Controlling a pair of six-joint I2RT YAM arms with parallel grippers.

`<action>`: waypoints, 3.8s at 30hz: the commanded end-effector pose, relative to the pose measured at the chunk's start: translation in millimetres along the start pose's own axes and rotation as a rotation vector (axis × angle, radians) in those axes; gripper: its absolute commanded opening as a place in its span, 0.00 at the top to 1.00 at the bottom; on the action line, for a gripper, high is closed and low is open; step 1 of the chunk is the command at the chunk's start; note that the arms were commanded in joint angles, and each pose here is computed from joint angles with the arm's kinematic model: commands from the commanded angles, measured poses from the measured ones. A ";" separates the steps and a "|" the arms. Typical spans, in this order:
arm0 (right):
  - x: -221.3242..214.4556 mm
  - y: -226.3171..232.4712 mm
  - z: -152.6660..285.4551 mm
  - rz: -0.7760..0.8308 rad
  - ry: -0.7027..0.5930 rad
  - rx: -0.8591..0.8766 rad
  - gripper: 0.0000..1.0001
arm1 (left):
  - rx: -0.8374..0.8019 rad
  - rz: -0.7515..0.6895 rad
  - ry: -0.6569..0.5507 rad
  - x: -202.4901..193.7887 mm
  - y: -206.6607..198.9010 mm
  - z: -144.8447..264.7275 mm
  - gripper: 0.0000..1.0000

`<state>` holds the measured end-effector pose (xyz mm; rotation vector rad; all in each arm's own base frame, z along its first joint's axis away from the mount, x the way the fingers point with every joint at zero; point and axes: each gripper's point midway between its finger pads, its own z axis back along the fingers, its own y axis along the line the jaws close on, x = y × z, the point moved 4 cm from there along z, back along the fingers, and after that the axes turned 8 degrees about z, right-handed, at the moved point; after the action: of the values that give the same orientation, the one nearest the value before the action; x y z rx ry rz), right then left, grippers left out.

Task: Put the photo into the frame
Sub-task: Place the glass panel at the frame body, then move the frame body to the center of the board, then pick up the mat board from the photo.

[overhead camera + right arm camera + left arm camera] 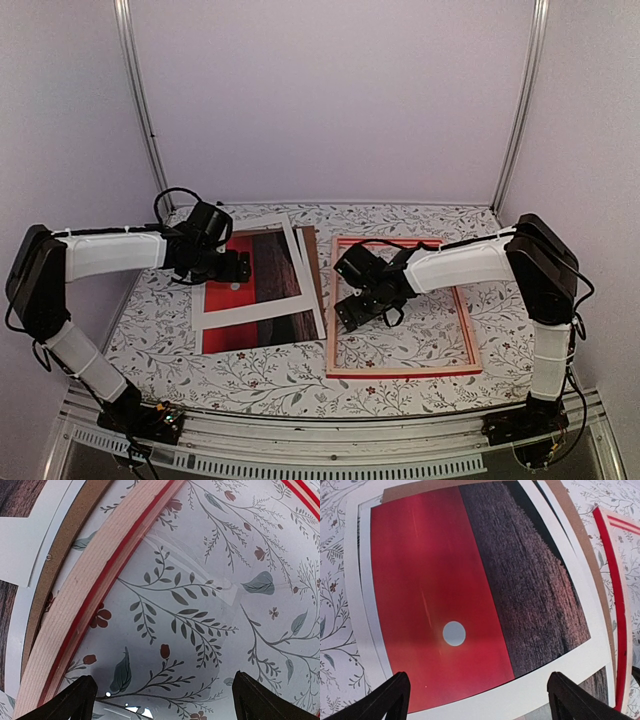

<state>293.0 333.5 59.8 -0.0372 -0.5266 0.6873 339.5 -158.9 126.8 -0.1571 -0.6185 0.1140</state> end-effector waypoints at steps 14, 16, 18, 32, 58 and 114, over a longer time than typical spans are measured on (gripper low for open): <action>21.2 -19.3 13.9 -0.112 -0.069 0.019 0.01 | 0.010 0.046 -0.026 2.2 21.9 0.0 0.00; 26.4 -25.2 17.0 -0.137 -0.093 0.030 0.01 | 0.021 0.050 -0.027 2.1 26.2 -1.0 0.00; 30.2 -29.7 18.1 -0.155 -0.106 0.047 0.01 | 0.025 0.061 -0.026 2.3 30.4 -2.4 0.00; 88.4 1.1 27.6 -0.126 -0.228 0.181 0.01 | -0.106 0.198 0.019 6.1 54.0 -18.6 0.00; 43.4 -17.6 -35.4 -0.066 0.006 -0.066 0.27 | -0.047 0.189 0.022 -2.0 66.2 -20.0 0.00; 121.5 69.9 -35.1 -0.124 -0.227 0.515 0.34 | -0.158 0.479 0.047 -17.7 134.3 -57.4 0.27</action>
<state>347.3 457.8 74.4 0.5304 -0.5526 0.6949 354.8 -32.4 55.1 -0.4066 -0.5524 0.5219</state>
